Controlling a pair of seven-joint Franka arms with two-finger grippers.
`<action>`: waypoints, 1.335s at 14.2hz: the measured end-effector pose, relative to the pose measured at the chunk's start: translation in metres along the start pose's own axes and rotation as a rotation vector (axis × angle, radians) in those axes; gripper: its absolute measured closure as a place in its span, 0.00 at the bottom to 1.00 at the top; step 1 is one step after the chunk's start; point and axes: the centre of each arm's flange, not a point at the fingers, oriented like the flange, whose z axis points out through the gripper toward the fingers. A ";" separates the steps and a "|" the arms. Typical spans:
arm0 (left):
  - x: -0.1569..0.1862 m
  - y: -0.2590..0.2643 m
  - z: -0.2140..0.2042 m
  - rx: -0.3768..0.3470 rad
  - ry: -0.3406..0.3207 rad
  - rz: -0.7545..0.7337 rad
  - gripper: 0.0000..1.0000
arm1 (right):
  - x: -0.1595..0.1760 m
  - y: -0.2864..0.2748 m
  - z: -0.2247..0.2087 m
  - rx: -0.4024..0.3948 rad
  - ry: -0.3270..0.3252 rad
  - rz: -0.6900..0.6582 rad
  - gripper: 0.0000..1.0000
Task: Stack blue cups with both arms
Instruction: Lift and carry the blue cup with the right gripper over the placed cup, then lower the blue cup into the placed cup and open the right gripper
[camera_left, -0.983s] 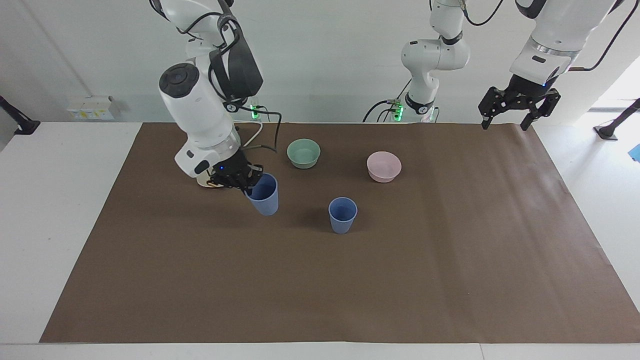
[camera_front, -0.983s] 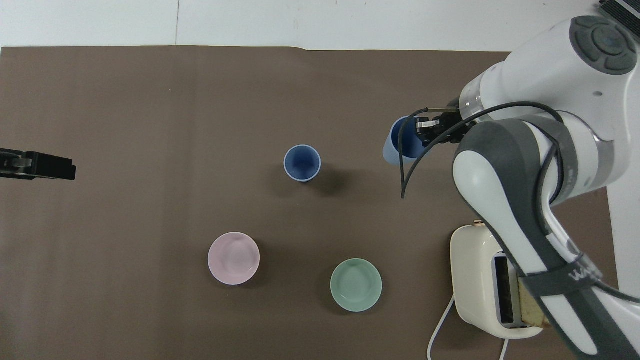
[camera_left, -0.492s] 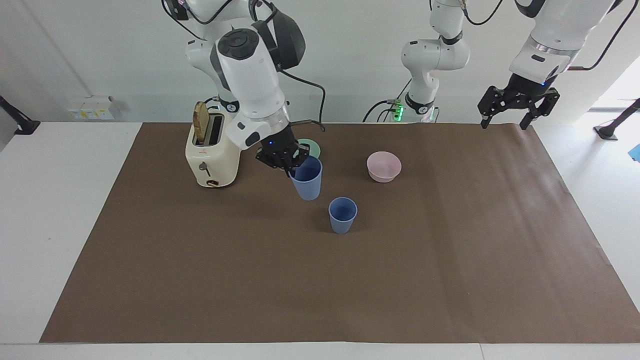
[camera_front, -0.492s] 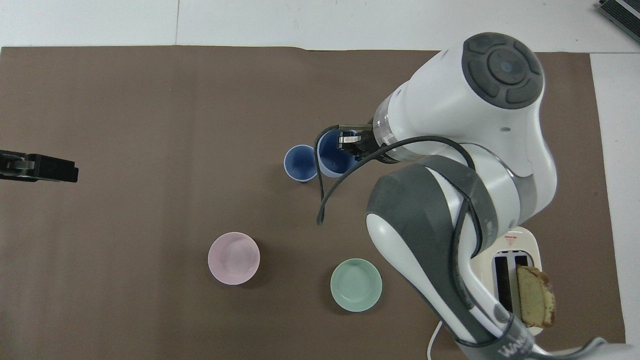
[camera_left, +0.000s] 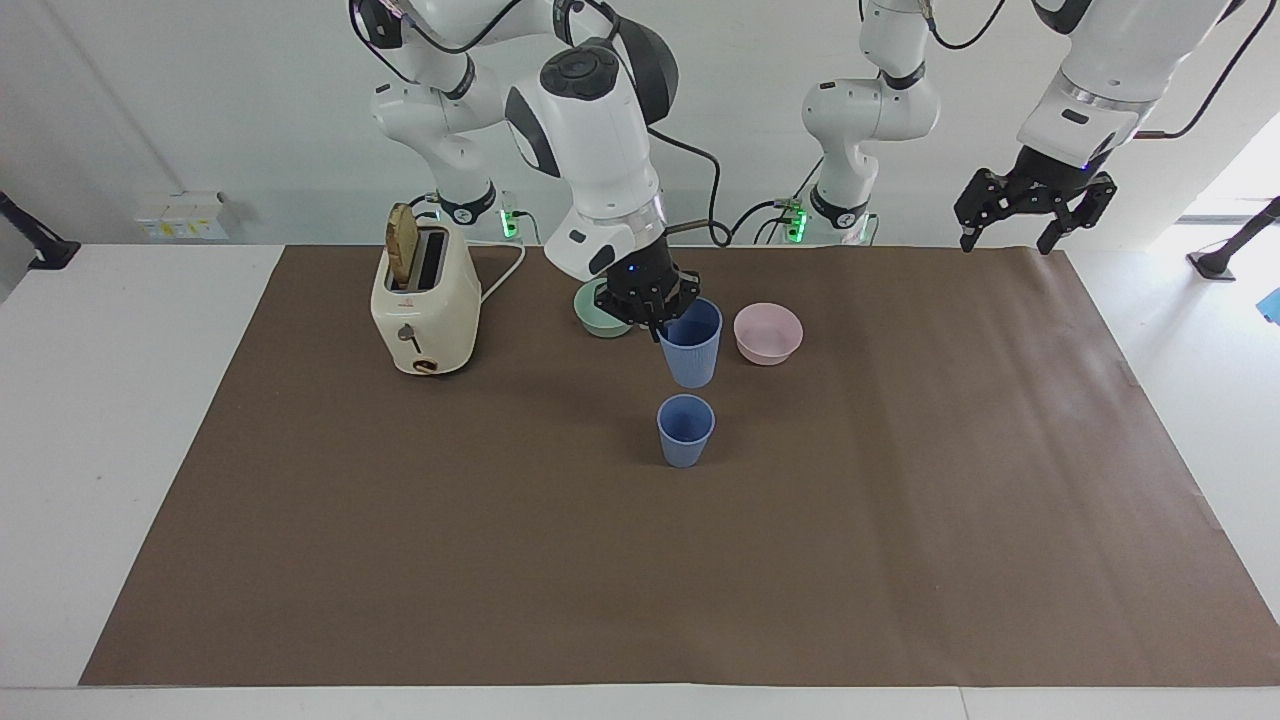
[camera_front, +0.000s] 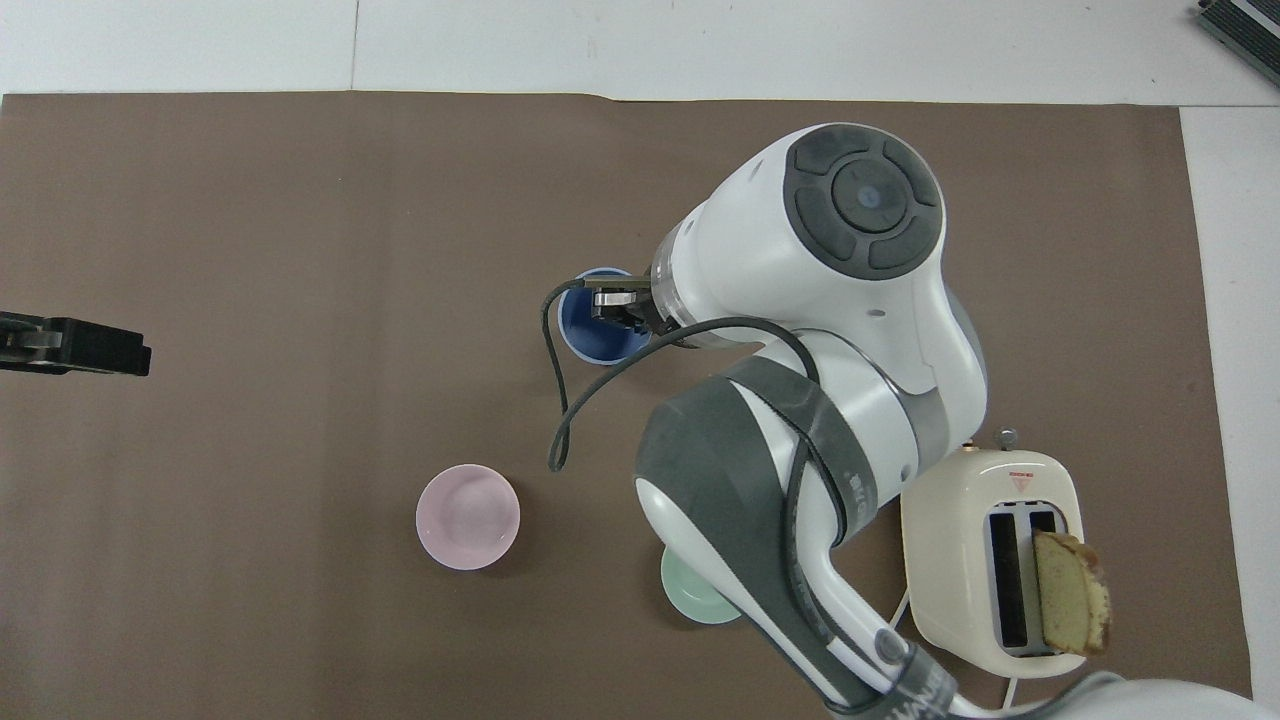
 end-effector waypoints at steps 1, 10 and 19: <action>0.000 0.000 0.000 0.000 0.000 0.000 0.00 | 0.006 0.001 0.009 0.009 0.010 0.006 0.95; 0.000 0.000 0.000 0.000 -0.003 0.000 0.00 | 0.024 0.018 0.029 0.009 0.011 0.040 0.95; 0.000 0.000 0.000 0.000 -0.004 0.000 0.00 | 0.016 0.020 0.078 -0.017 -0.034 0.035 0.95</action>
